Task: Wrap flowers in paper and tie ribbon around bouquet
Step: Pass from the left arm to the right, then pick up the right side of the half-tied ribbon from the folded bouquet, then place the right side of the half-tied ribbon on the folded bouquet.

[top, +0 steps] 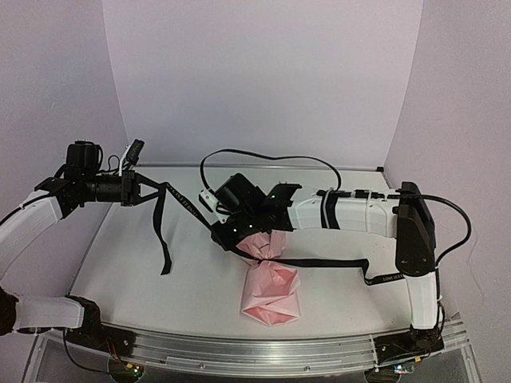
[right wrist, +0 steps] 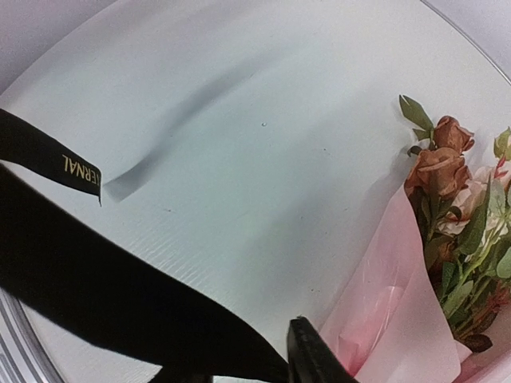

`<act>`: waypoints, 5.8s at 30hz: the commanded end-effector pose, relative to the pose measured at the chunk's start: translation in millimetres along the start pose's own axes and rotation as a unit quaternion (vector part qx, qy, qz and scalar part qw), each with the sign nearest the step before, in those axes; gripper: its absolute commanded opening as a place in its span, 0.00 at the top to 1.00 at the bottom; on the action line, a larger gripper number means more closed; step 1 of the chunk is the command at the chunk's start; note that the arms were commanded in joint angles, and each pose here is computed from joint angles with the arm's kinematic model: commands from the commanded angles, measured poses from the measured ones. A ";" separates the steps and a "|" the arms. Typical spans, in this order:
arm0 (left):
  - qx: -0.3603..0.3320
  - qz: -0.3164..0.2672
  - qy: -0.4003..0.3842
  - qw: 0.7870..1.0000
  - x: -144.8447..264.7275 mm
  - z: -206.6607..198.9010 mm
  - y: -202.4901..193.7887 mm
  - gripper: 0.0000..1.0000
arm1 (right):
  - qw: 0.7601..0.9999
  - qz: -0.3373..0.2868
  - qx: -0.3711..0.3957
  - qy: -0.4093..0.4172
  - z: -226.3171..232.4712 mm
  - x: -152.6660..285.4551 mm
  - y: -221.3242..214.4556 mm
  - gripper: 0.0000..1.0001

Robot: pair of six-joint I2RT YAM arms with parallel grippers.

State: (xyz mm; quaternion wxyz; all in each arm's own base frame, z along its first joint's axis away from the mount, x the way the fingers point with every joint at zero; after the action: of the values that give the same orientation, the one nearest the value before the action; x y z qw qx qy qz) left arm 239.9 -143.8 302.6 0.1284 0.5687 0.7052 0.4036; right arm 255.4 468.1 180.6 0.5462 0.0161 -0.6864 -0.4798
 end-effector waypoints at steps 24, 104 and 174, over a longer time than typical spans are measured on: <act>-0.003 0.100 0.179 0.979 -91.8 50.2 -75.7 0.78 | 0.995 0.010 -0.047 -0.091 -42.4 96.5 -56.0 1.00; -0.196 0.320 -0.142 0.916 -293.0 -78.2 -151.1 0.92 | 0.866 0.132 -0.369 -0.311 -185.2 187.3 -244.2 0.37; -0.086 0.056 -0.089 0.991 -173.3 -4.9 23.0 0.60 | 0.943 0.224 -0.160 0.186 -0.5 184.3 -51.4 1.00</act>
State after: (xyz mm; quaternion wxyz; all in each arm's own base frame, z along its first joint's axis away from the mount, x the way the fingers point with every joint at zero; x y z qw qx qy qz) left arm 307.2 -310.9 255.9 0.1923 0.6372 0.6092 0.4311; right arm 169.8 329.6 283.4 0.7465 -0.1366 -0.4560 -0.4649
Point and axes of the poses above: each gripper's point midway between its finger pads, its own x axis back along the fingers, its own z axis along the line the jaws close on, y = z × x, the point moved 6 cm from there along x, back along the fingers, and after that the axes turned 2 degrees about -x, right-handed, at the moved point
